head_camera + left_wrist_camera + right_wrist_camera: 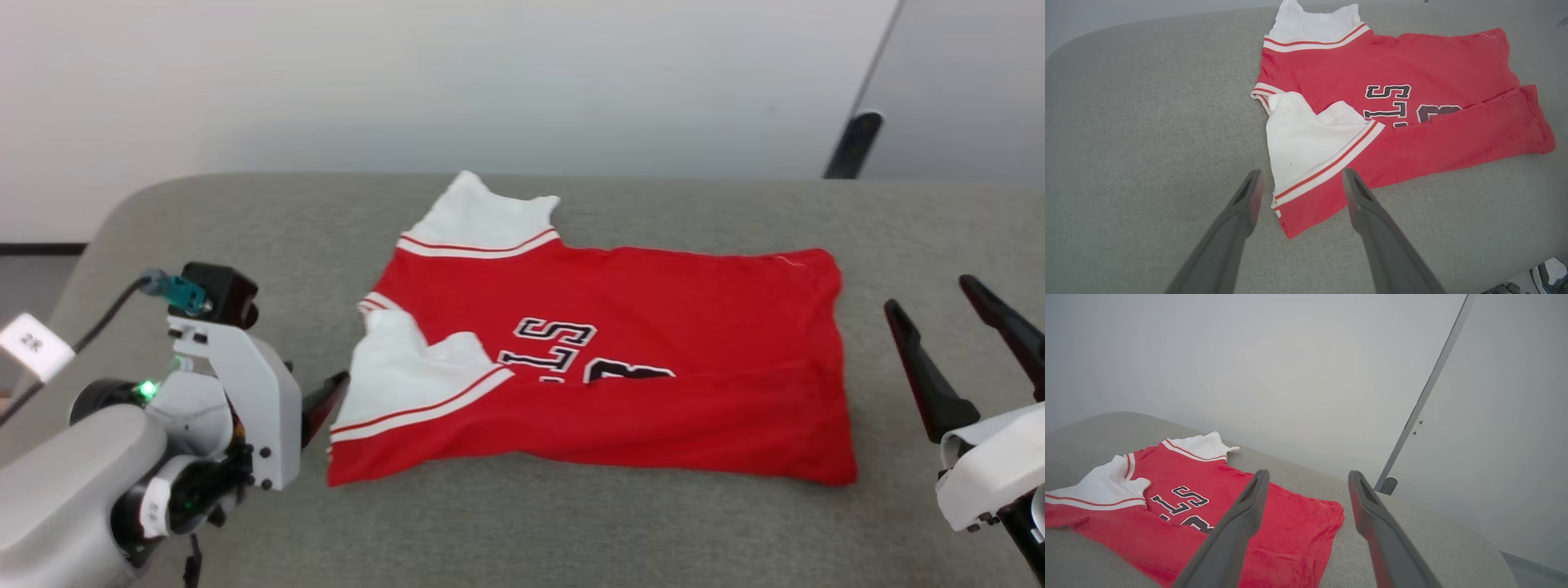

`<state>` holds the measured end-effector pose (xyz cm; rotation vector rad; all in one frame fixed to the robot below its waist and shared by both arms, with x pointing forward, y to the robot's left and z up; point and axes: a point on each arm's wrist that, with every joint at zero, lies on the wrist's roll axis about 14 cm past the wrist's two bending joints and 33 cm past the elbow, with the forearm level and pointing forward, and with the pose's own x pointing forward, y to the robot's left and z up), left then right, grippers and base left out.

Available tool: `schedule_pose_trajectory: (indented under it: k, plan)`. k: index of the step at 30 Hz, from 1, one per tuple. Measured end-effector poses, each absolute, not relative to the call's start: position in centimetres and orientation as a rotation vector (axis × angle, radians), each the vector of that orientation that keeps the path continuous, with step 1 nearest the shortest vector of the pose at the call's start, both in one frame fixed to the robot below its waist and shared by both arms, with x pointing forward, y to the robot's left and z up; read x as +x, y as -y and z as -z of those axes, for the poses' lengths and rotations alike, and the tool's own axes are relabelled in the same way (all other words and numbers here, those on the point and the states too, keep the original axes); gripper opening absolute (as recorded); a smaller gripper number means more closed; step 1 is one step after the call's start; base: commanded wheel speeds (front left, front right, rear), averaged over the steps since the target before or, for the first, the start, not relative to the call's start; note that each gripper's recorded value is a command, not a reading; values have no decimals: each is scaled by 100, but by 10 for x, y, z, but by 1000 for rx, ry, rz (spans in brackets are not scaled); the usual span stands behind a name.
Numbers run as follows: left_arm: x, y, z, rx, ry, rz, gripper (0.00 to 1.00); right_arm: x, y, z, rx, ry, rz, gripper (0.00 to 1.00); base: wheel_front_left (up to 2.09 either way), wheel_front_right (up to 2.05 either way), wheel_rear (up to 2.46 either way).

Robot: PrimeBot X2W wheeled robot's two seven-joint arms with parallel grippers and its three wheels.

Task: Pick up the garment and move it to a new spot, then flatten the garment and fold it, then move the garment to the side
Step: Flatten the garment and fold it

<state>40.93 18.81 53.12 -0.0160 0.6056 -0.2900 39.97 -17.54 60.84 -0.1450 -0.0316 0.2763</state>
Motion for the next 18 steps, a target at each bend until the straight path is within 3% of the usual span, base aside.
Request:
schedule_pose_trajectory:
  k: [18]
  plan:
    - [414, -186, -432, -58, -1159, 279, 100, 392, 226, -584, -86, -45, -102, 100, 0, 0, 0]
